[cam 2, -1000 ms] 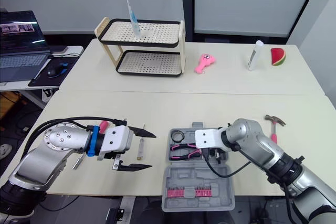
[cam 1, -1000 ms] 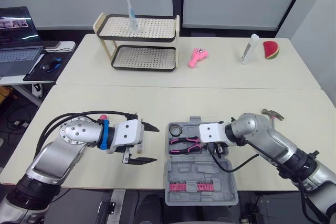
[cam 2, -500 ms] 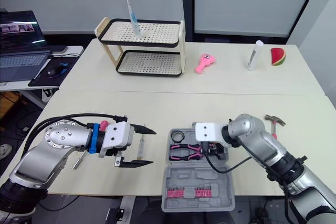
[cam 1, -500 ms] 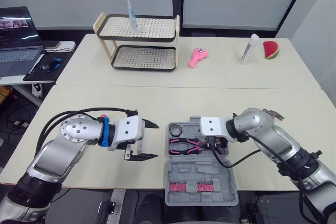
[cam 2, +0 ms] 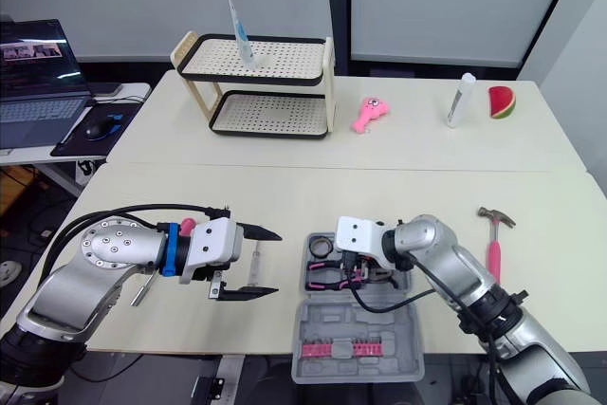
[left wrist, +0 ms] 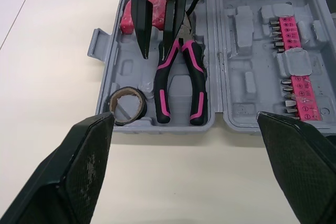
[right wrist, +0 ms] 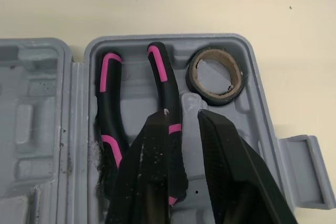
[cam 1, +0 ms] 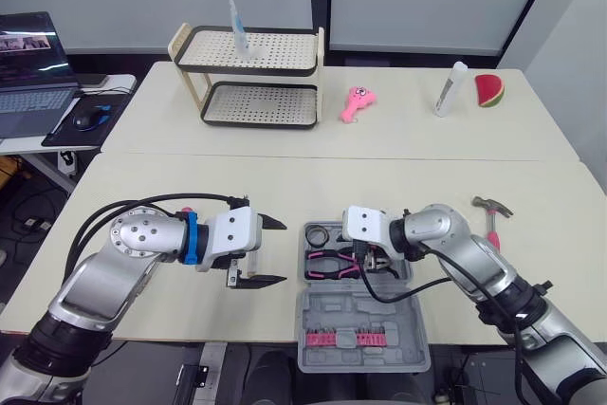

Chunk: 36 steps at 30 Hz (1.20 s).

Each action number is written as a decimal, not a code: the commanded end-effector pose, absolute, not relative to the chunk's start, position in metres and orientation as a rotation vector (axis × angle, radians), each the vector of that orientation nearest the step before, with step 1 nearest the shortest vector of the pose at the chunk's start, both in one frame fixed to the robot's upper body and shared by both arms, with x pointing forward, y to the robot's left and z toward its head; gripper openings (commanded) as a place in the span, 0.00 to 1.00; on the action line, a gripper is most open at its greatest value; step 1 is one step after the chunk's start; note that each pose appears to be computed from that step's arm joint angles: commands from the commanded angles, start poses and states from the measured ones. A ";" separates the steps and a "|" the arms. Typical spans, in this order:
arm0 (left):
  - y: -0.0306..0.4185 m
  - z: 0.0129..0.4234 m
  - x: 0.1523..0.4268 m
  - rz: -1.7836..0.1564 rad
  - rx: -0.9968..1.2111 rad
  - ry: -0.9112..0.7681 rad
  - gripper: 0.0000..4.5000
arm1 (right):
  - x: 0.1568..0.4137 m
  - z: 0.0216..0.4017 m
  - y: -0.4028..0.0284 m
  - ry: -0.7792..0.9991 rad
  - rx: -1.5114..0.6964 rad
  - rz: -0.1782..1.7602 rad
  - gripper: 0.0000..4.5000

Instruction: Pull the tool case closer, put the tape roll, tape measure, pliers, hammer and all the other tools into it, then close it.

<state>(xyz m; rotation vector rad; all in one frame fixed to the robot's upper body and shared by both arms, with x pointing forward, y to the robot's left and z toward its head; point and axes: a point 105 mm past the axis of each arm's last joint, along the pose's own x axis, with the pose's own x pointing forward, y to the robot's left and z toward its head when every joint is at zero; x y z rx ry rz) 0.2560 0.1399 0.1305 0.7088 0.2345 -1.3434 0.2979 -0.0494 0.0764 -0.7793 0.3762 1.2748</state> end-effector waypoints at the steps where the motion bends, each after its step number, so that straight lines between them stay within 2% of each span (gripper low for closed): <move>1: 0.138 0.140 0.255 -1.332 0.717 0.178 1.00 | 0.299 0.074 -0.045 0.355 -0.800 1.279 0.05; 3: 0.139 0.139 0.255 -1.329 0.717 0.177 1.00 | 0.299 0.068 -0.047 0.377 -0.811 1.280 0.00; 14: 0.143 0.136 0.253 -1.308 0.706 0.180 1.00 | 0.299 0.030 -0.066 0.518 -0.862 1.274 0.00; 20: 0.156 0.139 0.255 -1.238 0.646 0.174 1.00 | 0.305 0.059 -0.050 0.349 -0.816 1.269 0.00; 26: 0.201 0.151 0.265 -0.985 0.511 0.151 1.00 | 0.296 0.118 -0.052 0.152 -0.699 1.247 0.00; 31: 0.252 0.143 0.261 -0.758 0.446 0.190 1.00 | 0.282 0.145 -0.090 0.104 -0.667 1.163 0.00; 36: 0.280 0.109 0.234 -0.657 0.391 0.326 1.00 | 0.267 0.147 -0.149 0.188 -0.668 1.050 0.00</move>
